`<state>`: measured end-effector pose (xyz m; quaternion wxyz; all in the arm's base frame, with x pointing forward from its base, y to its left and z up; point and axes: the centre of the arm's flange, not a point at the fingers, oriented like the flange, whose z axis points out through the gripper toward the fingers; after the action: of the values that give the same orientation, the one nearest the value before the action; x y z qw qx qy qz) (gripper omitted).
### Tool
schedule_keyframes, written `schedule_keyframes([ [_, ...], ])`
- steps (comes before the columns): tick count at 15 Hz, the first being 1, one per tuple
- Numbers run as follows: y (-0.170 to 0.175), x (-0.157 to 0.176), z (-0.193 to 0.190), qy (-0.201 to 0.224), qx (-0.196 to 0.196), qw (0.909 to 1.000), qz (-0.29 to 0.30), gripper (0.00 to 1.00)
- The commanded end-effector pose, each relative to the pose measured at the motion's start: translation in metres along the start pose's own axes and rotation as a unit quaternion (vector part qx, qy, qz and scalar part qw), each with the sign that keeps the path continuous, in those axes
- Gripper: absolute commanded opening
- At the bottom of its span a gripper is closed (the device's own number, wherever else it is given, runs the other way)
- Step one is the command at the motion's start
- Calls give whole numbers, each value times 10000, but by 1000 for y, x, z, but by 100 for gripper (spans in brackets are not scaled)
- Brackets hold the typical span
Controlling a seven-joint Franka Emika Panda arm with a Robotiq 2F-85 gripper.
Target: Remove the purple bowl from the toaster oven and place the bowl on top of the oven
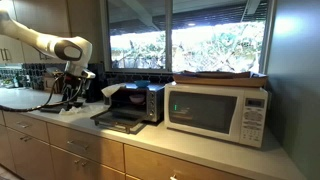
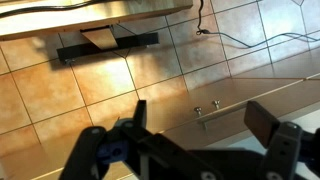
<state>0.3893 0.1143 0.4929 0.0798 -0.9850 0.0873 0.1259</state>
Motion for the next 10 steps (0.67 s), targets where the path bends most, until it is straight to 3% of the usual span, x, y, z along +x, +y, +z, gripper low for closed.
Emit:
schedule_keyframes([
  [1, 0, 0, 0, 0, 0, 10000, 0, 100],
  [5, 0, 0, 0, 0, 0, 10000, 0, 100],
  [7, 21, 6, -6, 311, 54, 9964, 782, 100],
  [10, 66, 11, -22, 556, 262, 9871, 1478, 100],
])
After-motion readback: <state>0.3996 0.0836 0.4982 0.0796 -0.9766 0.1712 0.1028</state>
